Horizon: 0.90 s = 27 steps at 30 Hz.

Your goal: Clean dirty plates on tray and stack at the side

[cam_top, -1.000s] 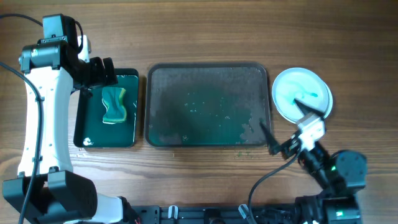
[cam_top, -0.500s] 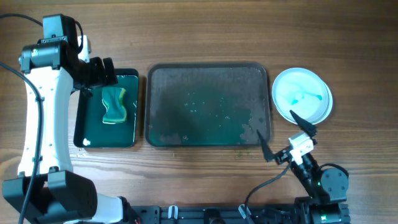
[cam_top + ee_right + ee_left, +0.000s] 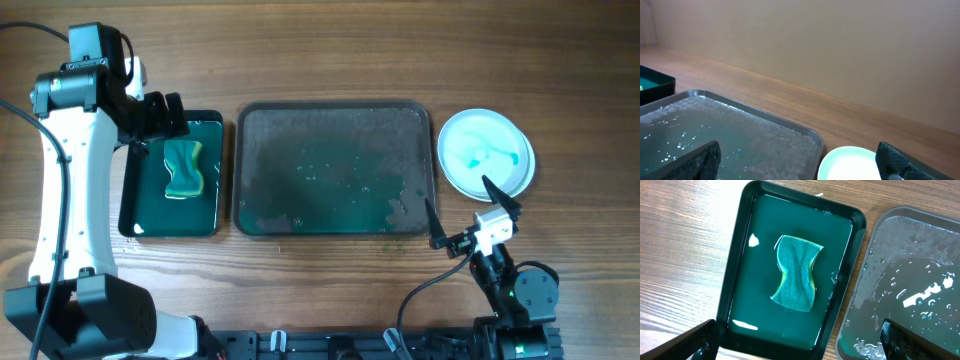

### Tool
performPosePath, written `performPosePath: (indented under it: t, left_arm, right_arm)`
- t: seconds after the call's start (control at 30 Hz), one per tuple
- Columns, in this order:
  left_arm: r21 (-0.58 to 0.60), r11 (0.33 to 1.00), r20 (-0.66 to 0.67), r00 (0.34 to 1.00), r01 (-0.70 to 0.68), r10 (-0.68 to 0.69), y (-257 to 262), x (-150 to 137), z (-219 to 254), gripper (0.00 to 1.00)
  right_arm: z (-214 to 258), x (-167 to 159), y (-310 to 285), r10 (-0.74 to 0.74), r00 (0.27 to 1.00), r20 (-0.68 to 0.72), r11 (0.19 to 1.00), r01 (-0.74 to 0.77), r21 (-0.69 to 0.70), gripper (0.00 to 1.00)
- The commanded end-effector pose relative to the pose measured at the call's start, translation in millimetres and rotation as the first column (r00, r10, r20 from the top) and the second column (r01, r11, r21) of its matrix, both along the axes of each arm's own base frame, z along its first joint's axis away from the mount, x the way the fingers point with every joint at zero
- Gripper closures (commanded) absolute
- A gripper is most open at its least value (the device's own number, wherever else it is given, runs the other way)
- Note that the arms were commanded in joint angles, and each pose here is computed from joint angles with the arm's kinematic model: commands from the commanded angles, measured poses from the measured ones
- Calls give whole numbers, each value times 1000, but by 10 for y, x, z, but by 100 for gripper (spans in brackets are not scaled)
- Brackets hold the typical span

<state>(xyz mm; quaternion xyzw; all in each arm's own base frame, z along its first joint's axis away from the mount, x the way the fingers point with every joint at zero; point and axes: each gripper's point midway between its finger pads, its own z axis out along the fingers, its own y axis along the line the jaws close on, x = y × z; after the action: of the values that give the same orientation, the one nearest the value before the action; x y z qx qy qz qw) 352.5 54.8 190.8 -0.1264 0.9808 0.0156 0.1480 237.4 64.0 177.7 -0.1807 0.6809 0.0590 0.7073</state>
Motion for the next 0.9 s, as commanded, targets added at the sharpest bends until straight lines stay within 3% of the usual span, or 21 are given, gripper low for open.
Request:
performPosePath:
  t: [0.0,0.17,0.27,0.33,0.4,0.5,0.7,0.87]
  left_arm:
    - [-14,1000,7,1000,2,-2,-22,18,13,0]
    - [27,1000,56,998,5,-7,-18,-22,190,0]
    - [60,994,277,955,89,-102,-299,70,602,0]
    - [74,988,465,872,135,-154,-508,129,851,0]
    - [63,976,653,731,208,-198,-745,-31,1004,0]
    - [75,971,771,604,229,-202,-802,-361,902,0]
    - [119,972,892,408,204,-195,-781,-916,554,0]
    - [137,973,942,280,186,-186,-777,-1013,287,0]
  right_arm:
    - [26,0,-24,-16,1000,18,1000,16,-7,0]
    - [26,0,-23,-16,1000,17,1000,16,-7,0]
    - [26,0,-23,-16,1000,18,1000,16,-7,0]
    - [26,0,-23,-16,1000,17,1000,16,-7,0]
    - [26,0,-23,-16,1000,17,1000,16,-7,0]
    - [26,0,-23,-16,1000,18,1000,16,-7,0]
    - [26,0,-24,-16,1000,18,1000,16,-7,0]
    - [26,0,-23,-16,1000,18,1000,16,-7,0]
